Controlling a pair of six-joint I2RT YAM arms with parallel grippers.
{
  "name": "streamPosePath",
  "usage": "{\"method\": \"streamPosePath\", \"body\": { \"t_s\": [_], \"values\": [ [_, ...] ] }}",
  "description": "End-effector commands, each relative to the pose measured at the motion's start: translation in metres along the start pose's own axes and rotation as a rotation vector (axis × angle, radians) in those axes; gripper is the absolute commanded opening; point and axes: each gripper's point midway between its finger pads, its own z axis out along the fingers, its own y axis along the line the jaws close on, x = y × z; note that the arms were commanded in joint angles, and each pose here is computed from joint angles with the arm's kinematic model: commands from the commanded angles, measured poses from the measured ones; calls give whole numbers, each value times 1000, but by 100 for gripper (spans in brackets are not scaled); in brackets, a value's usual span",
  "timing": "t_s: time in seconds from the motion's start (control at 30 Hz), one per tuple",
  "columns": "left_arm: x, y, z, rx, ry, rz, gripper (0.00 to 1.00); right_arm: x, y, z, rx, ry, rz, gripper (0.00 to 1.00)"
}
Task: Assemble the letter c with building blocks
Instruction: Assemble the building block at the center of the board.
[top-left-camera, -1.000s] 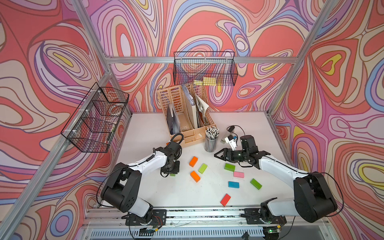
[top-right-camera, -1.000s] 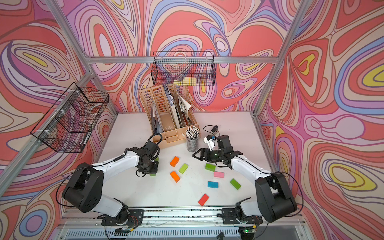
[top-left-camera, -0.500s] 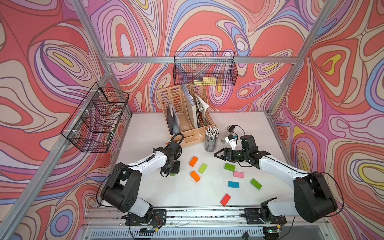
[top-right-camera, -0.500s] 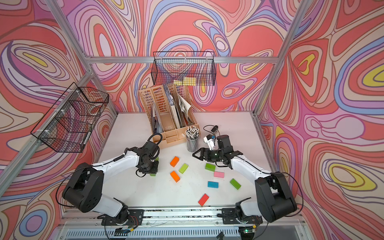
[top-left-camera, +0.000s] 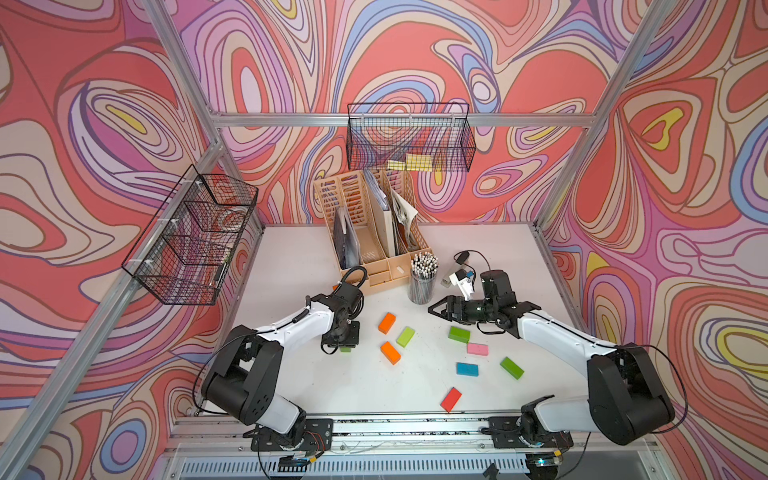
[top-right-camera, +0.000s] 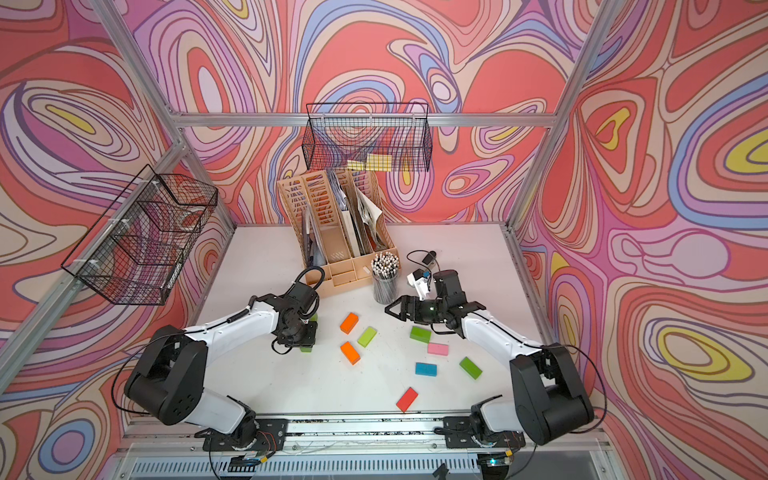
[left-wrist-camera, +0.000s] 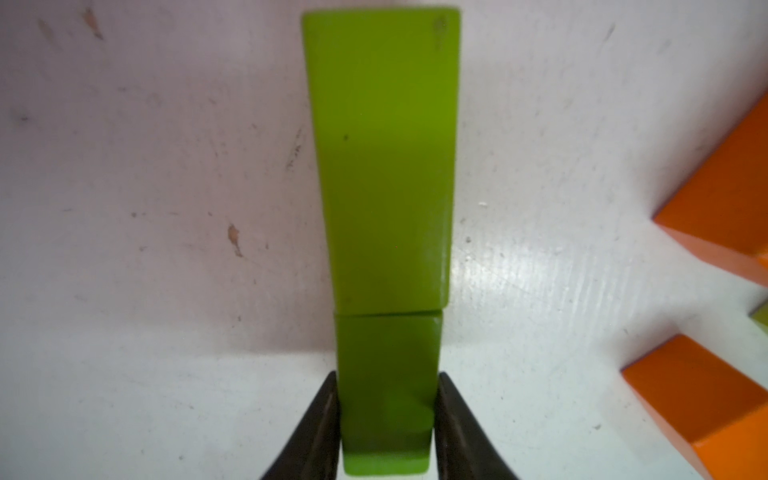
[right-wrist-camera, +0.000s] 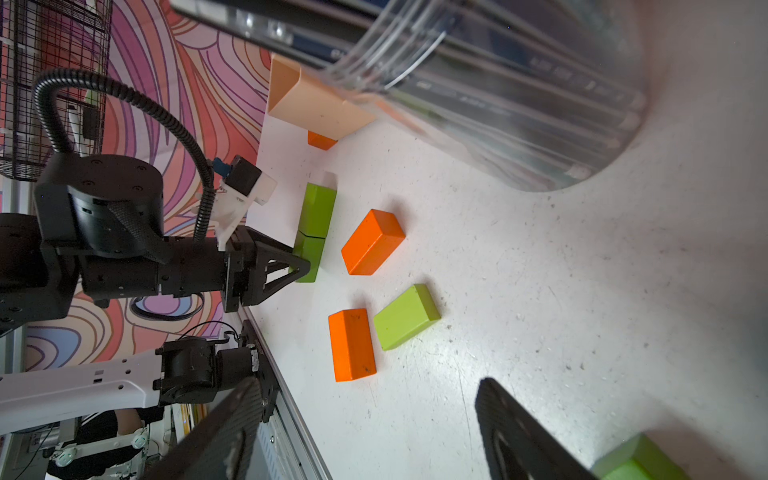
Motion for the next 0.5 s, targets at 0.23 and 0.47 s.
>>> {"method": "streamPosePath", "body": {
  "t_s": [0.23, 0.47],
  "values": [
    [-12, 5, -20, -15, -81, 3, 62, 2, -1, 1, 2, -4, -26, 86],
    [-33, 12, -54, -4, -193, 3, 65, -1, 1, -1, 4, -11, -37, 87]
  ]
}}
